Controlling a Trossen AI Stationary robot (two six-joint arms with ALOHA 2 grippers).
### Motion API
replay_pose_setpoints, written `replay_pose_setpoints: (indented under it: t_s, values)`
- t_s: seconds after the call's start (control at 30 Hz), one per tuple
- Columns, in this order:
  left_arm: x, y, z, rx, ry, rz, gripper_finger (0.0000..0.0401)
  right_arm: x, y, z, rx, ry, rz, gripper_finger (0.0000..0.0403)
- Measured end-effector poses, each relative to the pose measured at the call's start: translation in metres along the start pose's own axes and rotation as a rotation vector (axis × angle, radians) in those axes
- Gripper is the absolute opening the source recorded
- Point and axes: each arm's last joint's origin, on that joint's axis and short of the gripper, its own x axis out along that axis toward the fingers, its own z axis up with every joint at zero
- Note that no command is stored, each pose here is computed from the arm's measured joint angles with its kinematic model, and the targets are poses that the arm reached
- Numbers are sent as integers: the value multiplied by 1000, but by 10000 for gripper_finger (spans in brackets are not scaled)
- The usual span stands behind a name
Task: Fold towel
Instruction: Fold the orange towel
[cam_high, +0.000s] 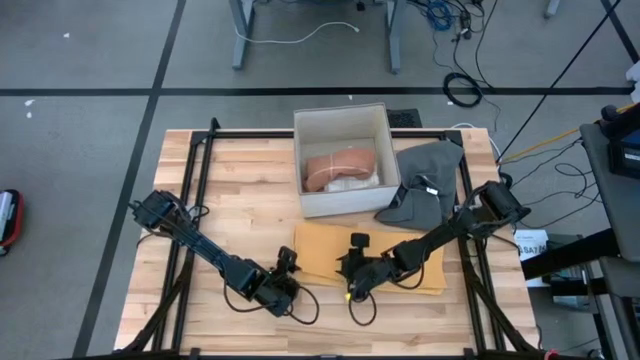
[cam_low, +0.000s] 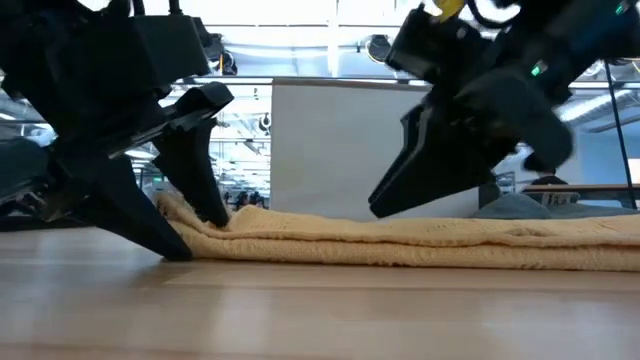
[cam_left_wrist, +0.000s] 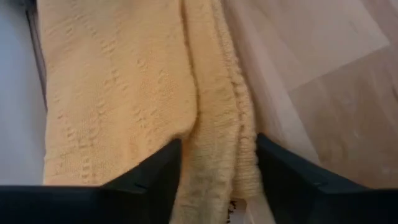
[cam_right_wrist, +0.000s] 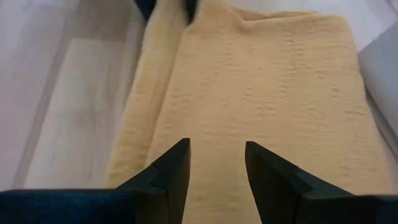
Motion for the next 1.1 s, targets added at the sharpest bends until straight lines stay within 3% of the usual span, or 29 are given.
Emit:
replay_pose_setpoints:
  t_s: [0.27,0.37,0.63,0.83,1.1]
  values:
    - [2,-1,-2,101,14,-5,52,4,-7,-3,86,-81,45,144]
    - [1,-1,-3,147,17,6,13,5,-7,-4,99,-77,45,144]
    - [-10,-3,10,328,12,173,8,5,-7,-5,129,-69,48,144]
    - [-24,1,26,368,22,215,7,26,2,-19,149,-66,104,144]
    - [-43,1,50,455,-31,283,7,50,11,-25,183,-202,144,144]
